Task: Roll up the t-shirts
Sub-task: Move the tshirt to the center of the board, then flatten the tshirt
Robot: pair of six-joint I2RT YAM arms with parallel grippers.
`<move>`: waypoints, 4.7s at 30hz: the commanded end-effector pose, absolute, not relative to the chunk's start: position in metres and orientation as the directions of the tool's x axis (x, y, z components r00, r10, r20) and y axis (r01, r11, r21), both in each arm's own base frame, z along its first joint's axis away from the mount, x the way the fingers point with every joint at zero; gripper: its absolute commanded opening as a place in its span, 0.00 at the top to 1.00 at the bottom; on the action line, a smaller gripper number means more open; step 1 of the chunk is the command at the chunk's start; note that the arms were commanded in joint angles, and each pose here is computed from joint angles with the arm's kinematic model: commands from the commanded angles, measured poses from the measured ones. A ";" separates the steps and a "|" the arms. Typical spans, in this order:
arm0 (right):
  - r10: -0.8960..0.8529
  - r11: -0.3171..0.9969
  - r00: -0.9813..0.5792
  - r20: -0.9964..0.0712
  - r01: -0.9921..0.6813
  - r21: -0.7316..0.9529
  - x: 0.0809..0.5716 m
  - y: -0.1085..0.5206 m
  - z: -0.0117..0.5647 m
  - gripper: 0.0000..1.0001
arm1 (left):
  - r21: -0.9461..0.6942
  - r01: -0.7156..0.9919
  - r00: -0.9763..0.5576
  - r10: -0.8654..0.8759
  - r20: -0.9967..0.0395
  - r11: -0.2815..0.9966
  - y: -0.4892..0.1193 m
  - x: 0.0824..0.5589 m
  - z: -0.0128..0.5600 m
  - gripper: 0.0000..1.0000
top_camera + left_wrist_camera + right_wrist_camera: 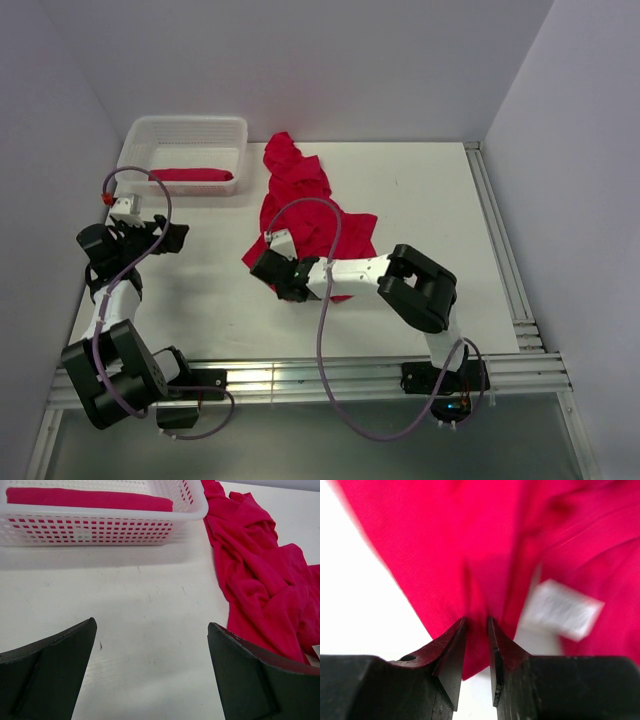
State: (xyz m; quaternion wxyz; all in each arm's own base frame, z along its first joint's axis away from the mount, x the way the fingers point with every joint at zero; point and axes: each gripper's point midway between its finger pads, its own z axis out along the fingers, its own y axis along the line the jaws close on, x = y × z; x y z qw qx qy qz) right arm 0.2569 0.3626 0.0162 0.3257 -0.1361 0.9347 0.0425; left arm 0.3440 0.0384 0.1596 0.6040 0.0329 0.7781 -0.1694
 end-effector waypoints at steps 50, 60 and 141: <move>-0.453 0.838 -0.613 -0.647 -0.541 -0.074 0.205 0.391 0.016 1.00 | -0.157 0.374 -0.269 -0.055 -0.962 0.914 0.020 0.348 0.160 0.00; -0.259 0.870 -0.587 -0.767 -0.487 0.080 0.186 0.328 0.110 1.00 | -0.113 0.432 -0.260 0.004 -0.966 0.895 -0.003 0.350 0.164 0.01; 0.467 0.881 0.008 -0.884 -0.091 0.465 0.190 0.054 0.531 1.00 | 0.386 0.826 0.205 0.418 -0.885 0.412 -0.260 0.334 0.183 0.92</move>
